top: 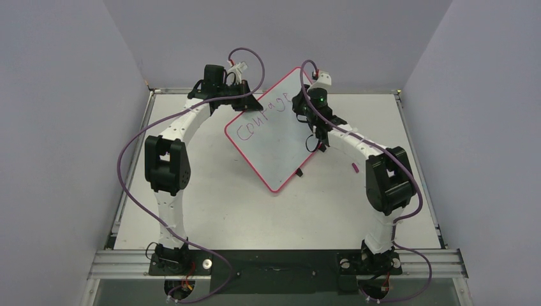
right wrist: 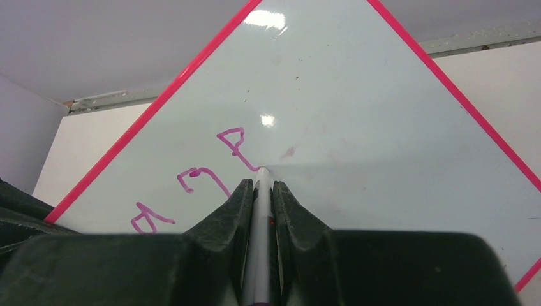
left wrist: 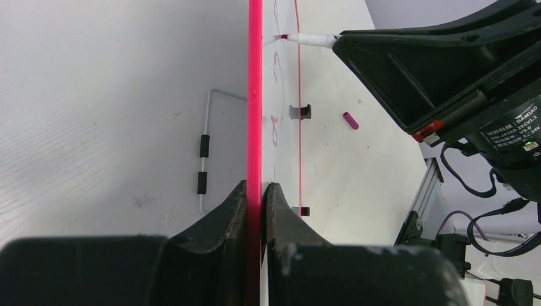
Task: Write a sentence on the whiteboard
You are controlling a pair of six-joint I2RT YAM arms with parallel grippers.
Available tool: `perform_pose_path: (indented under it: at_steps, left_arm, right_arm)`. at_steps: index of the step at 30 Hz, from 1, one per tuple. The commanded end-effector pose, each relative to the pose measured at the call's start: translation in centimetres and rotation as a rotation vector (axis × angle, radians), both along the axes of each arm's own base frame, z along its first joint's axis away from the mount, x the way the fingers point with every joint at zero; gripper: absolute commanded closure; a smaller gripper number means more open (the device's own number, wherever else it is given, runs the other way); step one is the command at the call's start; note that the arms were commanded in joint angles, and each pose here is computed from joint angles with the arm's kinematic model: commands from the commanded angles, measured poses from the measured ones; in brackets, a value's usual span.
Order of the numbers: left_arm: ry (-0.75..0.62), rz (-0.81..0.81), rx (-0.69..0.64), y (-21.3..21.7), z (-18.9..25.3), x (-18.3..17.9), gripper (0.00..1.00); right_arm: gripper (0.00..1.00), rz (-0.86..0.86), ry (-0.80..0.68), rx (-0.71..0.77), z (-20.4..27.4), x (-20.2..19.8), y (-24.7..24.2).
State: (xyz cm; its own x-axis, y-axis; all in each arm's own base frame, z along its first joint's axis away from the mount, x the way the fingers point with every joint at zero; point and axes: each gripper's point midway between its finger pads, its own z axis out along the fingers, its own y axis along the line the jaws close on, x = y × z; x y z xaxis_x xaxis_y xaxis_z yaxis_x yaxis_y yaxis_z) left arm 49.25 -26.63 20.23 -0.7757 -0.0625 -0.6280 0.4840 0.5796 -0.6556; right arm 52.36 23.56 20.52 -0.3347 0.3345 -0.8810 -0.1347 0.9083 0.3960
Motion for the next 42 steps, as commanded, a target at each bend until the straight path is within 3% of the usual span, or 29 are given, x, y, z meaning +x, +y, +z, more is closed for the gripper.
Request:
perform_pose_path:
  at_steps: [1, 9, 16, 25, 36, 42]
  left_arm:
    - [-0.118, -0.037, 0.057, -0.7, 0.4, 0.0, 1.00]
    - [-0.124, -0.039, 0.053, -0.7, 0.6, -0.2, 1.00]
    - [-0.124, -0.040, 0.053, -0.7, 0.7, -0.2, 1.00]
    - [-0.123, -0.046, 0.028, -0.9, 1.0, -0.5, 1.00]
    - [-0.144, -0.049, -0.012, -1.1, 2.3, -0.9, 1.00]
    - [-0.158, -0.047, -0.022, -1.0, 2.9, -1.1, 1.00]
  right_arm:
    - [1.00, -0.036, 0.038, -0.012, -0.6, 0.3, -1.4]
    - [1.00, -0.026, 0.030, -0.049, 0.4, 2.5, -1.1]
    - [1.00, -0.026, -0.023, -0.058, 4.0, 1.7, -1.5]
    - [1.00, -0.006, -0.099, -0.036, 8.6, -4.0, -1.6]
    - [1.00, 0.082, -0.085, -0.018, 7.8, -12.7, 0.0]
    - [1.00, 0.100, -0.010, -0.031, 6.0, -15.4, 0.4]
